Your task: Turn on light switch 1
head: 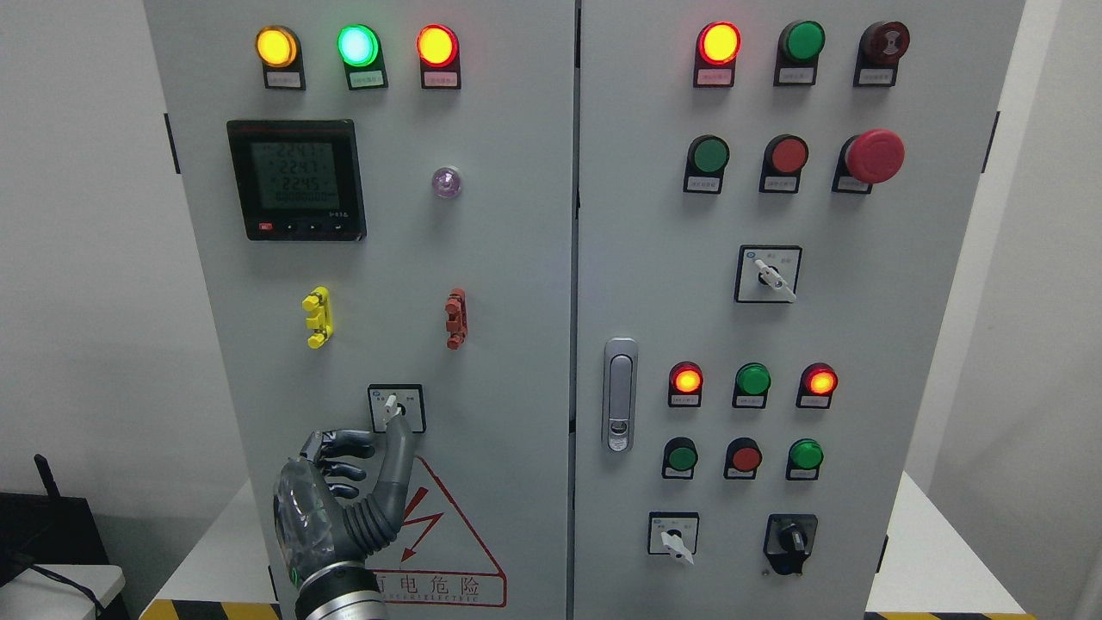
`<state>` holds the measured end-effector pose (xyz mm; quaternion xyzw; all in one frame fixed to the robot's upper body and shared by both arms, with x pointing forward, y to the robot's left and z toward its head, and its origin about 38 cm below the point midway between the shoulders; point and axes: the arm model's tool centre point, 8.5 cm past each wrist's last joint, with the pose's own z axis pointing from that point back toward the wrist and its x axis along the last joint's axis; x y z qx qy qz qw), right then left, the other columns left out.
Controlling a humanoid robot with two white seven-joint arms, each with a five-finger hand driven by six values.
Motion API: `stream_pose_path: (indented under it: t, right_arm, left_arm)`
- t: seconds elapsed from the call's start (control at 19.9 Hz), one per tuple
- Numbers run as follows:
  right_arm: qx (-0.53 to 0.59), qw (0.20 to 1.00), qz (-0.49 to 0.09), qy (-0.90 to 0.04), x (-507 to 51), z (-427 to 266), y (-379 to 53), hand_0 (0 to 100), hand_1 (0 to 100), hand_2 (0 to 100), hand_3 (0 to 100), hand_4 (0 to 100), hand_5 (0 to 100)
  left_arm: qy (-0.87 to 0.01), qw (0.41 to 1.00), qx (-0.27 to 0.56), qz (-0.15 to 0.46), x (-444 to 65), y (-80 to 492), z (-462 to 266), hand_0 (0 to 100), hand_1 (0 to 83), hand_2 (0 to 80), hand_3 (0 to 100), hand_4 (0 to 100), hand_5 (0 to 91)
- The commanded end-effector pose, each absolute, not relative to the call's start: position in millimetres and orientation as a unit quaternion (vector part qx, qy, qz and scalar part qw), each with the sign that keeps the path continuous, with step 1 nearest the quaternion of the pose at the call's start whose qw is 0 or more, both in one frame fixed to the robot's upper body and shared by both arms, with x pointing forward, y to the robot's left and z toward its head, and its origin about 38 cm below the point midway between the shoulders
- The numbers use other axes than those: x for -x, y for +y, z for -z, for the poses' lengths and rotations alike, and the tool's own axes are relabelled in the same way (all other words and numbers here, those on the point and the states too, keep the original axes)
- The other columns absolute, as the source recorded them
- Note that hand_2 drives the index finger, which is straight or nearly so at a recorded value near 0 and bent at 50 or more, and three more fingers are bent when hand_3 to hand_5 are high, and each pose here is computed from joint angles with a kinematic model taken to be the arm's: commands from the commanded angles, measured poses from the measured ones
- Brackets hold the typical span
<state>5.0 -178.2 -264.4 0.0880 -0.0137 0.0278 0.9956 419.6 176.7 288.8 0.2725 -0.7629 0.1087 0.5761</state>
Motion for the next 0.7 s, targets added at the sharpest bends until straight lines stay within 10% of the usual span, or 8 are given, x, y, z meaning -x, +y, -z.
stream_pose_path:
  t: [0.0,0.65]
  right_arm:
    - [-0.088,0.996,-0.019,-0.014,-4.9,264.4,-178.1,12,39,0,0,0,0]
    - [-0.088,0.996,-0.019,-0.014,-4.9,264.4,-178.1,12,39,0,0,0,0]
  left_arm:
    - [-0.763,0.58,-0.267,-0.101,-421.9,170.8,-290.4,14,43.7,53.4,66,72,62.8]
    - [-0.754,0.592,-0.268,-0.099,-429.1,169.6,-292.9,15,42.8,53.0,66,72,62.7]
